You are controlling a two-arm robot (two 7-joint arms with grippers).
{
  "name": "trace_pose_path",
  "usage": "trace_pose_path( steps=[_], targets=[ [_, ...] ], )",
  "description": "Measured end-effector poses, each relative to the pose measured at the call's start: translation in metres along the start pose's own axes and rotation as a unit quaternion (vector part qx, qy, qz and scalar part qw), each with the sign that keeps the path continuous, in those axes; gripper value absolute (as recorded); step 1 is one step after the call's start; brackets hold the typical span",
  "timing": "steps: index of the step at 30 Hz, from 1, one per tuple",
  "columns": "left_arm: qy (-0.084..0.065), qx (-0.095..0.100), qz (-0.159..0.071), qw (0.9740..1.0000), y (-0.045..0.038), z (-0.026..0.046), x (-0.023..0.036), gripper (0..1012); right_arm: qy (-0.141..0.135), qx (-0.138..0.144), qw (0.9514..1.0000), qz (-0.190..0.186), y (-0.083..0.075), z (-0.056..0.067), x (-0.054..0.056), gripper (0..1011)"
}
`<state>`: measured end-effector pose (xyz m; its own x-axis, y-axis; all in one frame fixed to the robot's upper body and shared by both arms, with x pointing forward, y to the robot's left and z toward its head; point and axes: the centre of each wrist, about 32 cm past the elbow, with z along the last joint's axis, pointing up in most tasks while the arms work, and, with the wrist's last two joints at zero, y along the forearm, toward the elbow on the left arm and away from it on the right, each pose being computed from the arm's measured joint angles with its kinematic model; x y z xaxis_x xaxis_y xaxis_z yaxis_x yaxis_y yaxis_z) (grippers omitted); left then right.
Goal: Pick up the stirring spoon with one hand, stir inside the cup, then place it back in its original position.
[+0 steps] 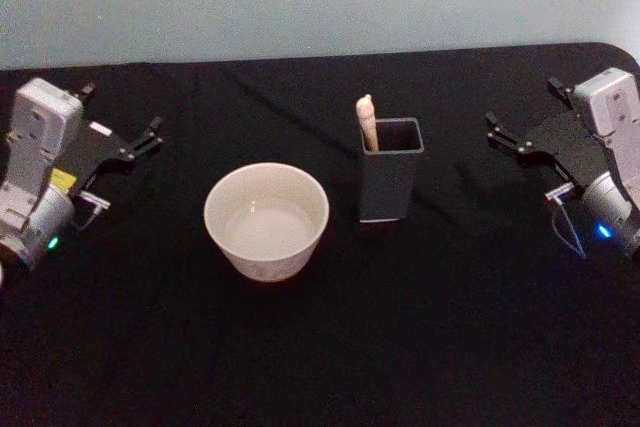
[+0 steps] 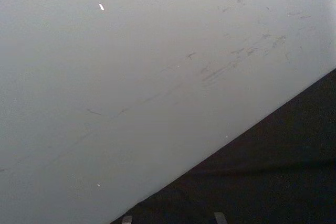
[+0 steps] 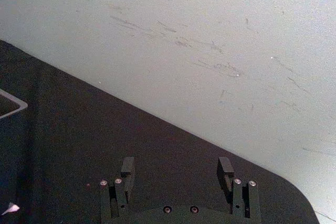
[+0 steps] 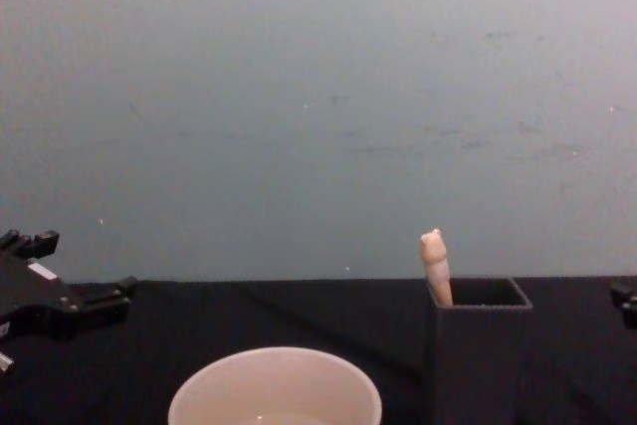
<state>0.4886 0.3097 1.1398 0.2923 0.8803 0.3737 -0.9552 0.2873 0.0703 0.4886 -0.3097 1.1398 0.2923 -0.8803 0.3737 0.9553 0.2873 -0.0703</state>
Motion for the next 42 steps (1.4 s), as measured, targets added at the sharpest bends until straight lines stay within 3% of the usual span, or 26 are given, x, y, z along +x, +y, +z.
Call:
trace_pose_path(
  steps=[42],
  targets=[
    [0.000, 0.000, 0.000, 1.0000, 0.0000, 0.0000, 0.0000, 1001, 0.000, 0.000, 1.0000, 0.000, 0.0000, 0.0000, 0.0000, 1002]
  ],
)
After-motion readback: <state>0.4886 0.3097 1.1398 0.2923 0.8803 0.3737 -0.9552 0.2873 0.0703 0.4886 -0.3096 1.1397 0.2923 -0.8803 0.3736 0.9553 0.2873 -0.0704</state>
